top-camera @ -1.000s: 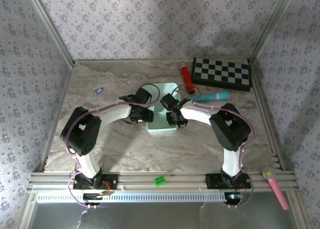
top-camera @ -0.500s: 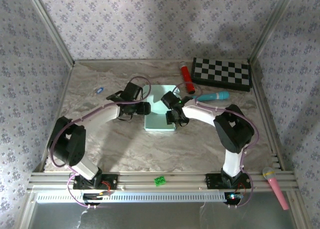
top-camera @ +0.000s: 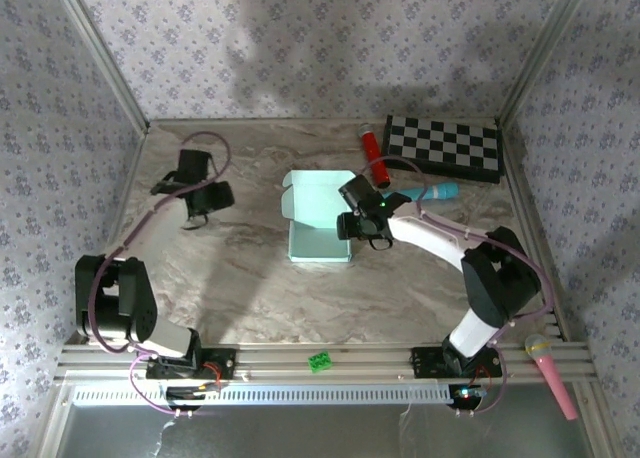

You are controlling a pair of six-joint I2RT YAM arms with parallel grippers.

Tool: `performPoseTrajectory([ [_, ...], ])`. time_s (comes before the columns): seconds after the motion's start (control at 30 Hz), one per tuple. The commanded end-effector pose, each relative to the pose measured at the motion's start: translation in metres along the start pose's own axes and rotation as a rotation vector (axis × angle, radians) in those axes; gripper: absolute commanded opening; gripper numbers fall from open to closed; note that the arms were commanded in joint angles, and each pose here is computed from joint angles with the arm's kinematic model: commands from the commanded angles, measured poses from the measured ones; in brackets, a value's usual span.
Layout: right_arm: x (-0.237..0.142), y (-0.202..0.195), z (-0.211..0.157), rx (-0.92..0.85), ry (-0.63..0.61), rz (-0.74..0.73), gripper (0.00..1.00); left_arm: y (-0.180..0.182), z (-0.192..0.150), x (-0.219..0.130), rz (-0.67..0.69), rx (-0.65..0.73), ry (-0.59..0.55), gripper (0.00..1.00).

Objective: Fold the paper box

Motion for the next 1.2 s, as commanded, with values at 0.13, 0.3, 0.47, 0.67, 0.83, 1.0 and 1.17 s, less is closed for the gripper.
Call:
performPoseTrajectory([
  [0.13,-0.016,-0.021,-0.006,0.019,-0.035,-0.018,0.67,0.05,0.056,0.027,0.129,-0.109,-0.038,0.65],
  [0.3,-0.017,-0.03,-0.011,0.039,-0.034,-0.03,0.66,0.059,0.082,0.061,0.148,-0.142,-0.01,0.53],
  [0.47,-0.016,-0.035,-0.014,0.06,-0.037,-0.037,0.66,0.06,0.096,0.094,0.108,-0.143,0.063,0.32],
  [0.67,-0.012,-0.037,-0.018,0.071,-0.023,-0.038,0.66,0.059,0.1,0.119,0.084,-0.116,0.108,0.31],
  [0.83,-0.011,-0.036,-0.018,0.07,-0.015,-0.036,0.66,0.056,0.105,0.131,0.062,-0.101,0.138,0.31],
  [1.0,-0.01,-0.036,-0.018,0.068,-0.014,-0.037,0.66,0.059,0.106,0.143,0.104,-0.107,0.173,0.31],
  [1.17,-0.01,-0.037,-0.019,0.066,-0.007,-0.047,0.66,0.058,0.105,0.152,0.092,-0.106,0.201,0.31],
])
Point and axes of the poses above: each hand's point on the last joint's axis, 136 mm out from that joint toward the fingers, its own x axis out along the fingers, its own y axis along the line the jaws close on, z = x × y, the point moved 8 cm from there along -x, back along the fingers, and after that the axes turned 5 degrees about -x, right-handed, at the moved point
